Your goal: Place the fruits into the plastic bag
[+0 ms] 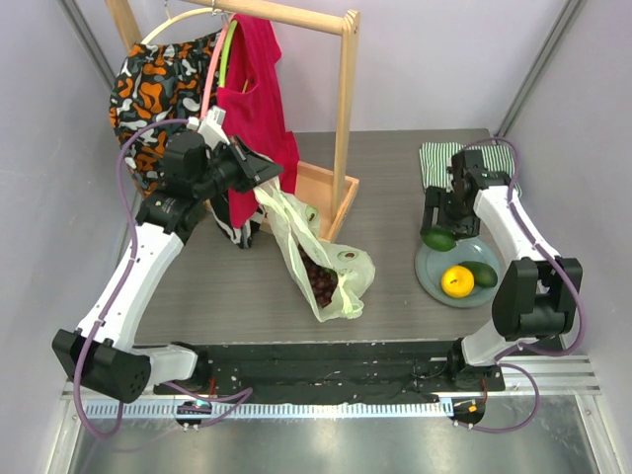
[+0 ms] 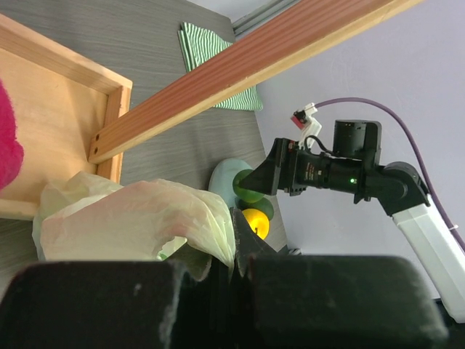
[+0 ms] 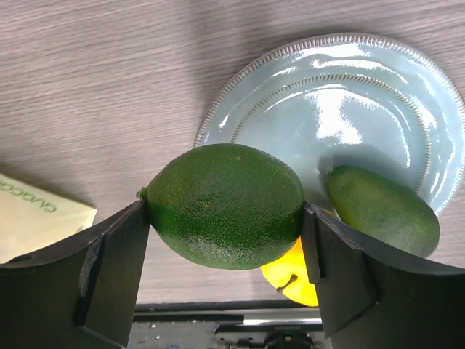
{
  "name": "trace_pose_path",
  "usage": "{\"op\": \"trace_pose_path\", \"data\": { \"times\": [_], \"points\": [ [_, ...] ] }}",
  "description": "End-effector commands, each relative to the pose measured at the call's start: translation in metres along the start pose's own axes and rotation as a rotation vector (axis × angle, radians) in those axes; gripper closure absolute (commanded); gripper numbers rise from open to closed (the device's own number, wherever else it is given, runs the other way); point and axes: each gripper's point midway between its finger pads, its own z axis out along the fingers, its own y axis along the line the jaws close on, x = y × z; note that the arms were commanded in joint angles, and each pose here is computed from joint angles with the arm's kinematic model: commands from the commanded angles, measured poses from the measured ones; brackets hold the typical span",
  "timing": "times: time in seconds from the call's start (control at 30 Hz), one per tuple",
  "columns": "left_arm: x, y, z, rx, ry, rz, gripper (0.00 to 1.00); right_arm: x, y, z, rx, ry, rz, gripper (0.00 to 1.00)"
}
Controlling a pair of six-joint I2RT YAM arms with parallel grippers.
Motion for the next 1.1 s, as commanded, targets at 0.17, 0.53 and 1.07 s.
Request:
{"op": "trace_pose_path", "data": {
  "times": [0.17,0.53,1.07],
  "points": [
    [-0.005,-0.004,0.007,0.044,-0.011,0.005,1.00,-0.059,0.051,-0.123,-0.279,-0.260,-0.027,0.71],
    [-0.006,-0.004,0.013,0.044,-0.001,0.003,1.00,-0.050,0.230,-0.285,-0.886,-0.521,-0.308,0.73],
    [-0.010,-0.007,0.008,0.036,-0.012,0.004,1.00,0.053,0.321,-0.310,-1.050,-0.372,-0.659,0.75]
  ]
}}
